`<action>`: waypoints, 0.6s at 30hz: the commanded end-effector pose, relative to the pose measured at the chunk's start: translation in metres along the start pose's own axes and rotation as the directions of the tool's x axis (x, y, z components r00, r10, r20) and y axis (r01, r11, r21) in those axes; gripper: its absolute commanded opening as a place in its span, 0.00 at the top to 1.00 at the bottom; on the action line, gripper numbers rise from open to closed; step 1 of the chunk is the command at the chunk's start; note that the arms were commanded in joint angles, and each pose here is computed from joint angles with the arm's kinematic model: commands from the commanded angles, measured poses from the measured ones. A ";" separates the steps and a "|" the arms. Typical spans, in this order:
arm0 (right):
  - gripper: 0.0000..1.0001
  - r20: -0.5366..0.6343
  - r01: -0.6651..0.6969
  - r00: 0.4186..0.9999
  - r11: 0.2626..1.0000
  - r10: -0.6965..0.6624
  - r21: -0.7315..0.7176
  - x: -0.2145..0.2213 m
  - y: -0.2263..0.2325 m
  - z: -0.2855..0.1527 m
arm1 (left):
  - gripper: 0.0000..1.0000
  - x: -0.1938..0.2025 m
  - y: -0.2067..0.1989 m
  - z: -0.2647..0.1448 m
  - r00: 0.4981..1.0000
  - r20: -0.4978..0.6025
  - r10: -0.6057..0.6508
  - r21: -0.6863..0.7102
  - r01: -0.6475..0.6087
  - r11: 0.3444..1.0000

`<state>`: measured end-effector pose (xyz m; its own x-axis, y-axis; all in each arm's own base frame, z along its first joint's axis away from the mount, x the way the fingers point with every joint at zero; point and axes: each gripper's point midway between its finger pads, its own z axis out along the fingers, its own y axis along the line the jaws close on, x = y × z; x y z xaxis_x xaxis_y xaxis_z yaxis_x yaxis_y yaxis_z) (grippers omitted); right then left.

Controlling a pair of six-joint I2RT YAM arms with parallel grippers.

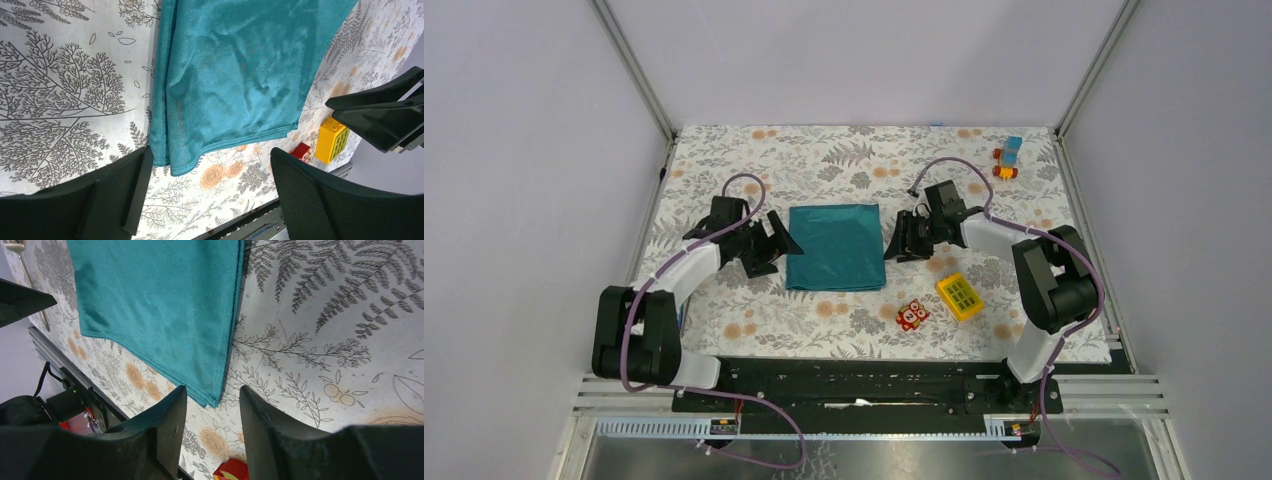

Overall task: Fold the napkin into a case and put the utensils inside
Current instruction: Rotate the square-folded napkin at the center of the board.

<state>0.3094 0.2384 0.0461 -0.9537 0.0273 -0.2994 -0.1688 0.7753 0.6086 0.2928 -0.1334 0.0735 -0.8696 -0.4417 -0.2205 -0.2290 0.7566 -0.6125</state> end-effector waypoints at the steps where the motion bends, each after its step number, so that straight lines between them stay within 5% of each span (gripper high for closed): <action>1: 0.46 -0.005 -0.003 1.000 0.998 0.003 -0.065 0.002 0.018 0.000 | 0.15 0.012 0.004 -0.009 1.000 -0.007 0.012 0.005 -0.012 1.000; 4: 0.39 -0.012 -0.044 0.999 0.996 0.043 -0.076 0.004 0.018 0.004 | 0.36 0.022 0.007 -0.005 0.999 -0.033 0.006 0.015 -0.005 1.000; 9: 0.36 -0.034 -0.111 0.993 0.991 0.109 -0.080 0.011 0.011 0.013 | 0.52 0.032 0.011 0.002 0.998 -0.062 0.011 0.015 -0.010 1.000; 18: 0.37 -0.041 -0.121 0.992 0.989 0.117 -0.088 0.014 0.009 0.016 | 0.60 0.035 0.019 0.010 0.998 -0.061 0.004 0.009 -0.003 1.000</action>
<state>0.2953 0.2491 0.0296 -0.9785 0.0947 -0.1832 -0.0551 0.7358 0.6749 0.2534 -0.1357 0.0469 -0.8969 -0.4152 -0.1522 -0.2516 0.7622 -0.5965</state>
